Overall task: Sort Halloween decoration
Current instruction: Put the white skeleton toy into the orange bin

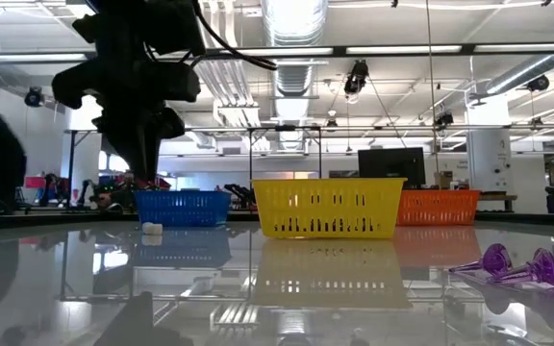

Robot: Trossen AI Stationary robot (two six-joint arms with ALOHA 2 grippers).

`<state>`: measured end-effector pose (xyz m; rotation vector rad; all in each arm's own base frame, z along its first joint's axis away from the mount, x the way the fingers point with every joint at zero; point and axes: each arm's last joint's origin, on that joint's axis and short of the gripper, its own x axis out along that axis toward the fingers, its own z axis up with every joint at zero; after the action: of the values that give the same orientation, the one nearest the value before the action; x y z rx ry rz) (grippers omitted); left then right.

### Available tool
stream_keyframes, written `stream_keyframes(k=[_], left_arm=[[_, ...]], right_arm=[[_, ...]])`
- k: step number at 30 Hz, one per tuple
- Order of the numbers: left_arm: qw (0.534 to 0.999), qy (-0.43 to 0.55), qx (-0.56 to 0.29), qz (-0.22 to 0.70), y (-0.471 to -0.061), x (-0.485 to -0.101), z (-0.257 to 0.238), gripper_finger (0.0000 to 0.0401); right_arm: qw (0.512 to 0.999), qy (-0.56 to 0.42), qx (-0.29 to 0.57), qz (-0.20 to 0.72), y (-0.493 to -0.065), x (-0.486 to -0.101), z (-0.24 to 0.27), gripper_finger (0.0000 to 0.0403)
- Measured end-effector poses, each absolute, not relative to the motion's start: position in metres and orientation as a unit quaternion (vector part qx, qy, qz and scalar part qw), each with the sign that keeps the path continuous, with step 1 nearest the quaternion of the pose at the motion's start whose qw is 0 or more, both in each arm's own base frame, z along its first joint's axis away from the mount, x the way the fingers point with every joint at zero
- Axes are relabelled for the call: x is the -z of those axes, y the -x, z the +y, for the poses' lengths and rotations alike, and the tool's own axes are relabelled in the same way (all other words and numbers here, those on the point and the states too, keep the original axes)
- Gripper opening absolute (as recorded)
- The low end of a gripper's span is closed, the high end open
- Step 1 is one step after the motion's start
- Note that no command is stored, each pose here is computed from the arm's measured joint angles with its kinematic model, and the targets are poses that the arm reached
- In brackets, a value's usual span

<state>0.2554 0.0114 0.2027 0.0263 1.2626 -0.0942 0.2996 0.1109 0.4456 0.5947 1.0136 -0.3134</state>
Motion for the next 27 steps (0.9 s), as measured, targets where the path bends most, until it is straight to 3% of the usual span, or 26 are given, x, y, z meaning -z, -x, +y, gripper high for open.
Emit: stream_keyframes(k=[9, 27], left_arm=[[0.807, -0.069, 0.079, 0.581, -0.264, -0.193, 0.013, 0.0091], [0.754, -0.104, 0.085, 0.643, -0.278, -0.152, 0.016, 0.0092]], right_arm=[[0.821, -0.278, 0.146, 0.476, -0.300, -0.446, 0.111, 0.0131], [0.820, -0.282, 0.149, 0.475, -0.300, -0.446, 0.111, 0.0132]])
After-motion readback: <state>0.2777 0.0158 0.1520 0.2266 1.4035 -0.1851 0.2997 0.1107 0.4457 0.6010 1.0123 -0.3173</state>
